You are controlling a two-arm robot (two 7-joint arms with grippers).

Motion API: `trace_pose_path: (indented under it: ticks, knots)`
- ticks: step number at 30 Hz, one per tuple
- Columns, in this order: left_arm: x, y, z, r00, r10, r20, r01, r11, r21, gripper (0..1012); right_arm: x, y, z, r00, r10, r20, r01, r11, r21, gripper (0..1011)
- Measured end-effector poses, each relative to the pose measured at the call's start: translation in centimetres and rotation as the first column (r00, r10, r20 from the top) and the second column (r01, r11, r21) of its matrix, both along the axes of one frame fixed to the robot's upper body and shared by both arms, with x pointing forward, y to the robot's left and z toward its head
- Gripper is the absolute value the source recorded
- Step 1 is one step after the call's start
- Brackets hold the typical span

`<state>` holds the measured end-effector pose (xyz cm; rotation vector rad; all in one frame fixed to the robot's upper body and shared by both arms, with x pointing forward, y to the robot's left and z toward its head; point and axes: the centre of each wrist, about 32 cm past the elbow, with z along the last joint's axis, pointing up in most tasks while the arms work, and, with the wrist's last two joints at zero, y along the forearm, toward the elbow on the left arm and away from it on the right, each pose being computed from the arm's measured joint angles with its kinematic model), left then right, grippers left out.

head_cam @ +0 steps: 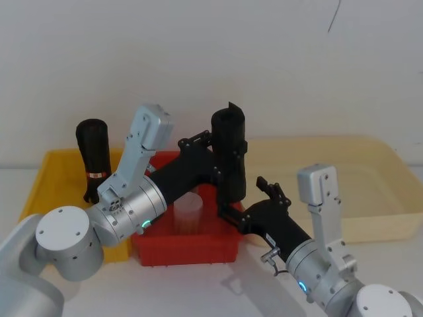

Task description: Pick up the garbage bag with the one hand and transfer it to the other hand.

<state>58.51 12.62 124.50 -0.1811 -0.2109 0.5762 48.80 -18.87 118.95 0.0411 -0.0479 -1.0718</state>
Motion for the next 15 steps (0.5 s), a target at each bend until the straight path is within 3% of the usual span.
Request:
trace_pose_path:
  ticks: [15]
  knots:
    - [0.0,0.0,0.0,1.0,0.0,0.0,0.0,1.0,0.0,466,0.28,-0.2,0.06,1.0,0.003,0.004,-0.003,1.0,-0.002,1000]
